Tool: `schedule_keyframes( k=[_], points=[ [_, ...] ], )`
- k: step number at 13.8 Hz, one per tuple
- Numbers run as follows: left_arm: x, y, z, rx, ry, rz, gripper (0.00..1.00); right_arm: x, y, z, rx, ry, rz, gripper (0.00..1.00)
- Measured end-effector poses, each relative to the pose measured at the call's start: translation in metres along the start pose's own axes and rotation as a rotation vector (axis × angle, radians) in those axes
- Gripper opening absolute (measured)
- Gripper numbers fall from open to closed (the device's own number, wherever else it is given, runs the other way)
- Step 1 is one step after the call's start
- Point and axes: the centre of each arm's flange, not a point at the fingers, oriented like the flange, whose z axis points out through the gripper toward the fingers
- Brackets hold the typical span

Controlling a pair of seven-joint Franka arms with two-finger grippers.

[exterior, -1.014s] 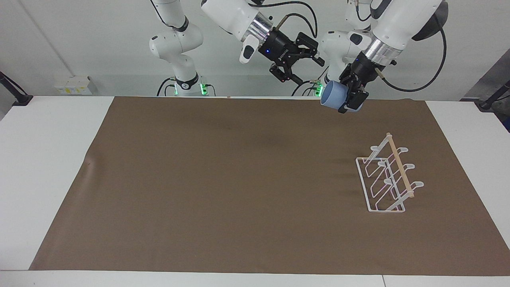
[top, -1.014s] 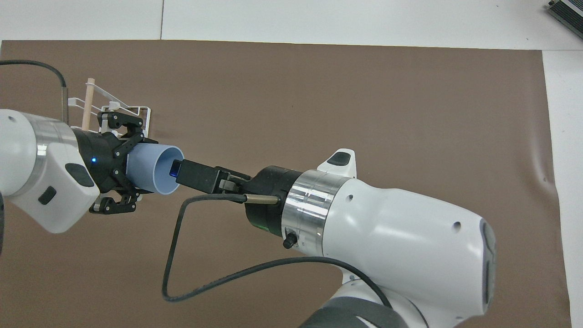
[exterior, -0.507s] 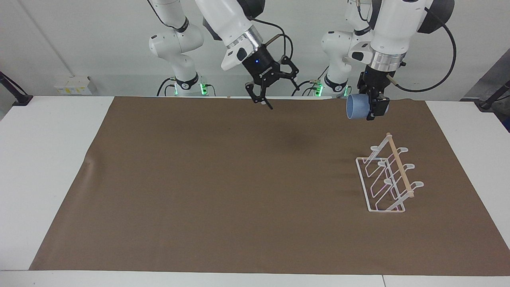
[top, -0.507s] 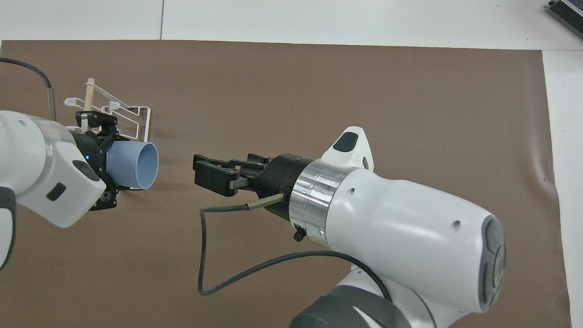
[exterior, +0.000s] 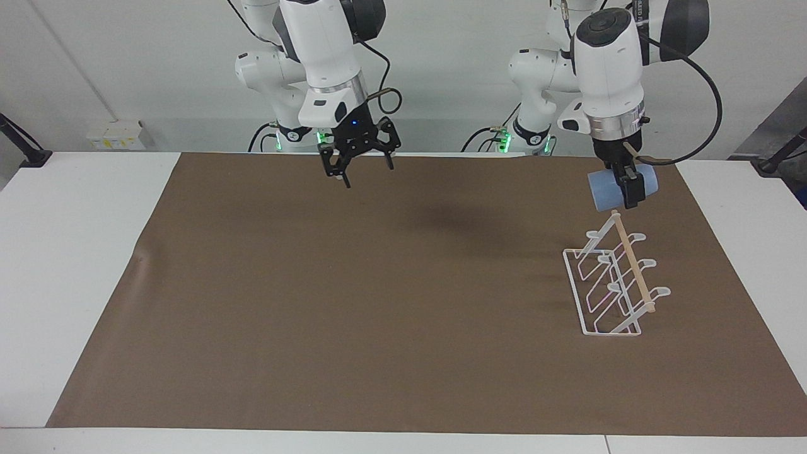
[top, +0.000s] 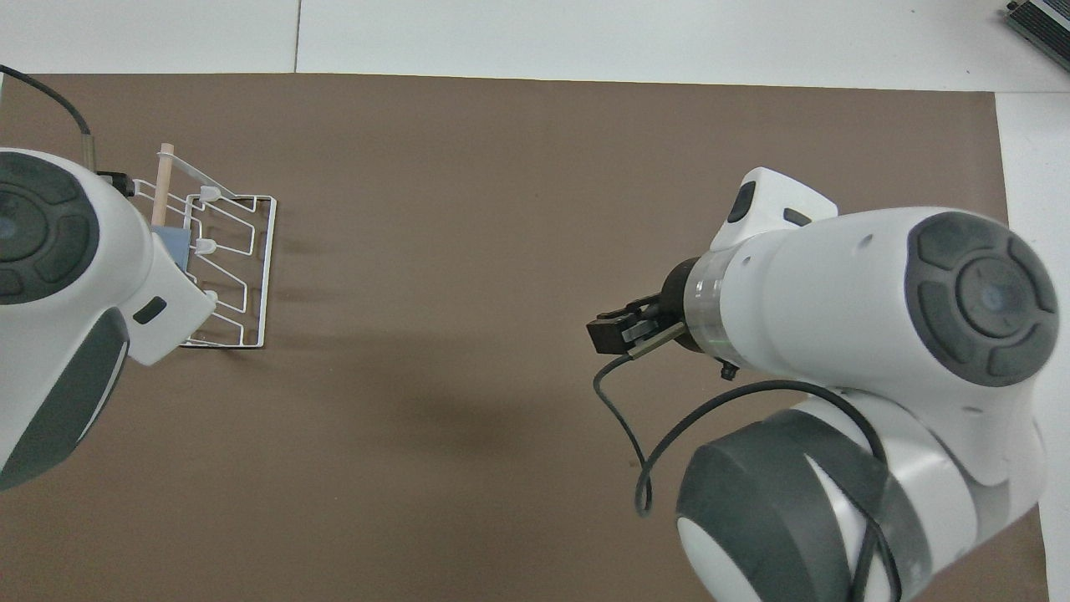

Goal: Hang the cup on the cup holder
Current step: 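Carry the cup with the left gripper over the wire rack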

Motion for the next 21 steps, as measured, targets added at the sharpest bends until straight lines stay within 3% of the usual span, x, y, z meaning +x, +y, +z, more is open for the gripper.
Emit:
schedule_keyframes(
  k=[3, 5, 7, 10, 16, 21],
  points=[
    [0.035, -0.013, 0.003, 0.093, -0.21, 0.091, 0.81, -0.01, 0.038, -0.025, -0.078, -0.066, 0.19, 1.0],
    [0.063, -0.014, 0.0, 0.134, -0.269, 0.124, 0.81, -0.021, 0.075, -0.048, -0.092, -0.062, 0.286, 1.0],
    [0.071, -0.017, 0.011, 0.133, -0.293, 0.089, 0.81, -0.035, 0.113, -0.068, -0.104, -0.046, 0.366, 1.0],
    [0.072, -0.021, 0.027, 0.14, -0.337, 0.026, 0.81, -0.049, 0.146, -0.062, -0.114, -0.075, 0.433, 1.0],
    [0.073, -0.02, 0.03, 0.135, -0.349, -0.004, 0.81, -0.079, 0.148, -0.018, -0.123, -0.121, 0.444, 1.0],
    [0.08, -0.01, 0.025, 0.098, -0.393, -0.001, 0.81, -0.096, 0.182, -0.021, -0.109, -0.119, 0.412, 1.0]
  ],
)
